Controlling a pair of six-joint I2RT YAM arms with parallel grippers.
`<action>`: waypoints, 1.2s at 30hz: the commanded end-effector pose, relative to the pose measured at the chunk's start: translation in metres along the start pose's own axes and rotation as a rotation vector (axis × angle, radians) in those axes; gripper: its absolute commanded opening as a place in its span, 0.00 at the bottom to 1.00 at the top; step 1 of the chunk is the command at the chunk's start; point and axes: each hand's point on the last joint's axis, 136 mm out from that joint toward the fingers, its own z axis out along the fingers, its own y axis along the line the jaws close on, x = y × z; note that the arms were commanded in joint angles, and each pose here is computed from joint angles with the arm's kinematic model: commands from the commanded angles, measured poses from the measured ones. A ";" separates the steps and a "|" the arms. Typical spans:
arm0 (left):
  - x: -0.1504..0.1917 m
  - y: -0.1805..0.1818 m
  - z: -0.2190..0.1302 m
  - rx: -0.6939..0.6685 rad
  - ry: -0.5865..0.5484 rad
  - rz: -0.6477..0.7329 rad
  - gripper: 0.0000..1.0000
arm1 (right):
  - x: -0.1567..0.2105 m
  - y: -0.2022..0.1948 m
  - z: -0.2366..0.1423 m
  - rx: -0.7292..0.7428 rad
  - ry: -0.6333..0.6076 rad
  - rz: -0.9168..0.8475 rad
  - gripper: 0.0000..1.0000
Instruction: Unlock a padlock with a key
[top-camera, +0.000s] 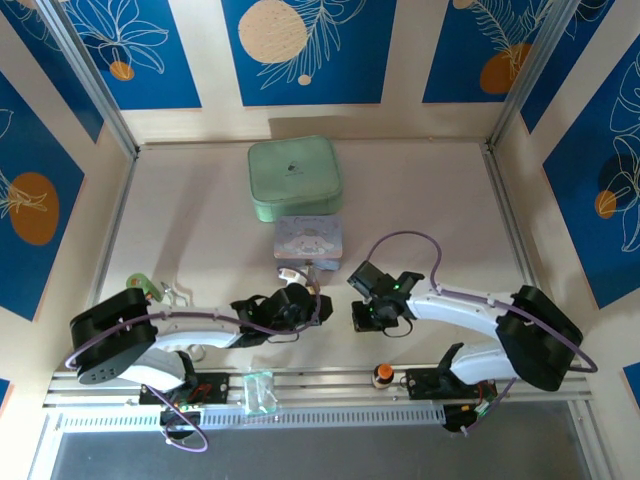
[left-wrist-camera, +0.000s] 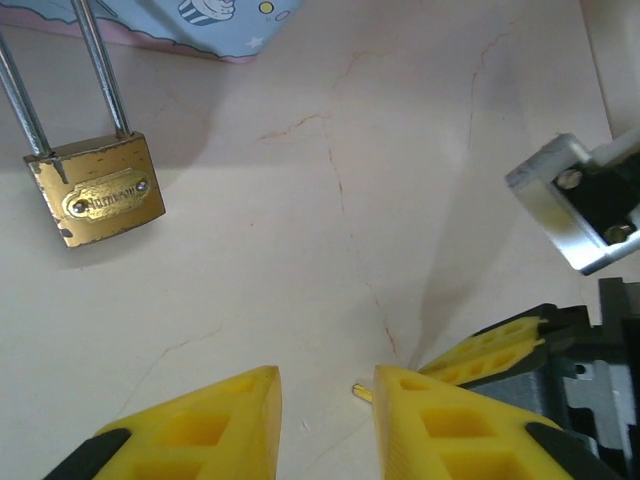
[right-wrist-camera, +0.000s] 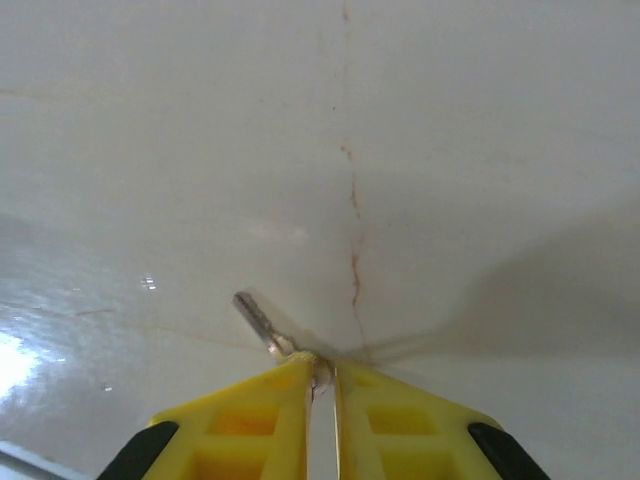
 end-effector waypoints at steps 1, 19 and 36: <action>-0.003 0.002 -0.006 -0.005 -0.019 0.010 0.31 | 0.000 0.004 -0.013 -0.038 0.002 0.035 0.17; -0.010 0.018 -0.025 -0.039 -0.069 -0.004 0.31 | 0.002 0.004 0.014 0.250 0.057 -0.282 0.40; -0.016 0.027 -0.034 -0.065 -0.102 -0.011 0.32 | 0.034 -0.007 0.034 0.289 0.206 -0.237 0.03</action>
